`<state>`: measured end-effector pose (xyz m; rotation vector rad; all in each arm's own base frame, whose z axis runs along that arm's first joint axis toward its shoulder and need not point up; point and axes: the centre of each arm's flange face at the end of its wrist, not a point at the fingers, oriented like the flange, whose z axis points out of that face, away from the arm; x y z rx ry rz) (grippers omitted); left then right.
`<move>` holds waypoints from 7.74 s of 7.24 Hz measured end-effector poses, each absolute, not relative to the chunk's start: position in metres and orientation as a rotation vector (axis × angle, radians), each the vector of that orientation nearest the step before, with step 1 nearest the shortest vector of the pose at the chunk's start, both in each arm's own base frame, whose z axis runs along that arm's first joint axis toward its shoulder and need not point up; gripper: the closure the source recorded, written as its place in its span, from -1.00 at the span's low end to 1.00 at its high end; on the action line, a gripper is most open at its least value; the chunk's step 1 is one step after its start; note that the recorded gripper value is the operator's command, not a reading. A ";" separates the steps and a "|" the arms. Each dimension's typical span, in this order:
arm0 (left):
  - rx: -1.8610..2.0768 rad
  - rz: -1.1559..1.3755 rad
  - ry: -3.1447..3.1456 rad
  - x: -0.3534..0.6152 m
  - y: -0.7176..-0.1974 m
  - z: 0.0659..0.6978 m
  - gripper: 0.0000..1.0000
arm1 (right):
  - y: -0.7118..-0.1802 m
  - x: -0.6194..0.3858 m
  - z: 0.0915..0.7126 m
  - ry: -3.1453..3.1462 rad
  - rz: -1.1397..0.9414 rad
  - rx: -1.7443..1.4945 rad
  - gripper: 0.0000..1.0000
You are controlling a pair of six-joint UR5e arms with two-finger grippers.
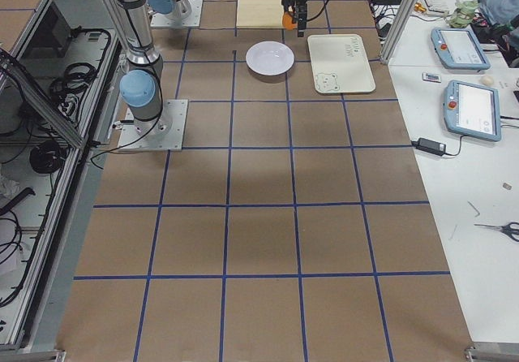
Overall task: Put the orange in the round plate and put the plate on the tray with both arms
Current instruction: 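Carry the orange with the left gripper and release it onto the white plate, then raise the left gripper away from the plate while the right arm reaches toward the plate, then grasp the rim of the white plate with the right gripper, then carry the plate with the orange onto the bear tray with the right gripper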
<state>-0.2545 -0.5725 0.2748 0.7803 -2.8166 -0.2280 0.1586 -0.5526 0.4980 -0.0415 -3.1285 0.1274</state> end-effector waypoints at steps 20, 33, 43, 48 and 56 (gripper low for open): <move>0.293 0.012 -3.304 -0.076 -0.607 0.387 -1.00 | -0.500 0.180 0.194 -3.335 0.081 -0.017 -1.00; 0.329 -0.015 -3.197 -0.064 -0.591 0.406 -1.00 | -0.479 0.229 0.165 -3.405 -0.025 -0.235 -0.08; 0.330 -0.044 -3.198 -0.063 -0.589 0.404 -1.00 | -0.518 0.232 0.209 -3.459 0.064 -0.302 1.00; 0.327 -0.076 -3.200 -0.063 -0.585 0.401 -1.00 | -0.622 0.246 0.287 -3.497 0.278 -0.267 1.00; 0.323 -0.088 -3.200 -0.065 -0.581 0.394 -1.00 | -0.727 0.231 0.207 -3.575 0.363 -0.316 0.55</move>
